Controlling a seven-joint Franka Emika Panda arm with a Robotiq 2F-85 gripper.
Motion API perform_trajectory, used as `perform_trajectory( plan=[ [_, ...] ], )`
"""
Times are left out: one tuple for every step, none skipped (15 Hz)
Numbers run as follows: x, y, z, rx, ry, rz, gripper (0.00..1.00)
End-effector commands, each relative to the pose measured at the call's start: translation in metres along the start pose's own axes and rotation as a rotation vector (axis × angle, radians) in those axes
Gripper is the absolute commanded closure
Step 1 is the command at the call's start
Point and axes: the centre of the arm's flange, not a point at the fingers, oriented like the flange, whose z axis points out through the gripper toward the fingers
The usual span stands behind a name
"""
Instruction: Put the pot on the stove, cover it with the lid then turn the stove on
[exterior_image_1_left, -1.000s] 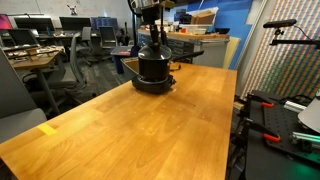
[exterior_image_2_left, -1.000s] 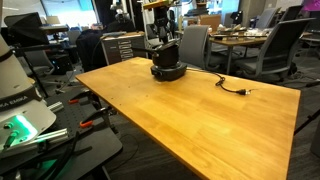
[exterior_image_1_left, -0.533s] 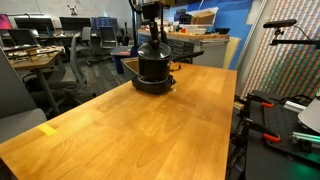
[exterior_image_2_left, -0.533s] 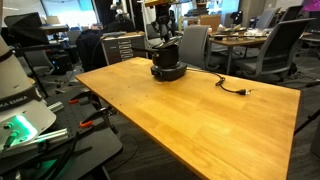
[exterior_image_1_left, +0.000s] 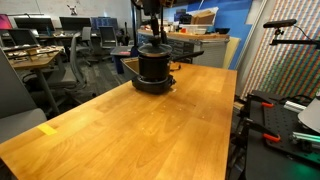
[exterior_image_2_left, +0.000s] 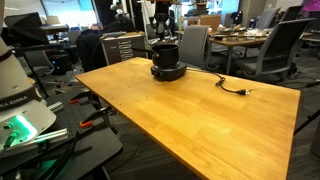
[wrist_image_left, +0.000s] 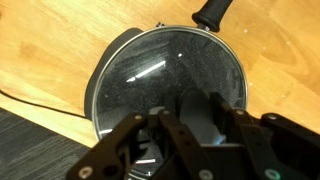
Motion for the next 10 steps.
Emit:
perform_trajectory(
  plan=[
    [0.013,0.015,-0.004,0.071,-0.016,-0.021,0.85],
    [0.015,0.016,-0.001,0.083,-0.017,-0.026,0.85],
    [0.017,0.018,0.003,0.092,-0.014,-0.028,0.85],
    [0.020,0.020,0.007,0.098,-0.010,-0.031,0.85],
    [0.021,0.021,0.009,0.097,-0.002,-0.033,0.85],
    [0.022,0.023,0.010,0.103,-0.002,-0.035,0.85],
    [0.022,0.025,0.009,0.112,0.005,-0.035,0.85],
    [0.021,0.027,0.008,0.116,0.012,-0.033,0.85],
    [0.020,0.029,0.006,0.120,0.020,-0.032,0.85],
    [0.018,0.030,0.003,0.126,0.028,-0.032,0.85]
  ],
)
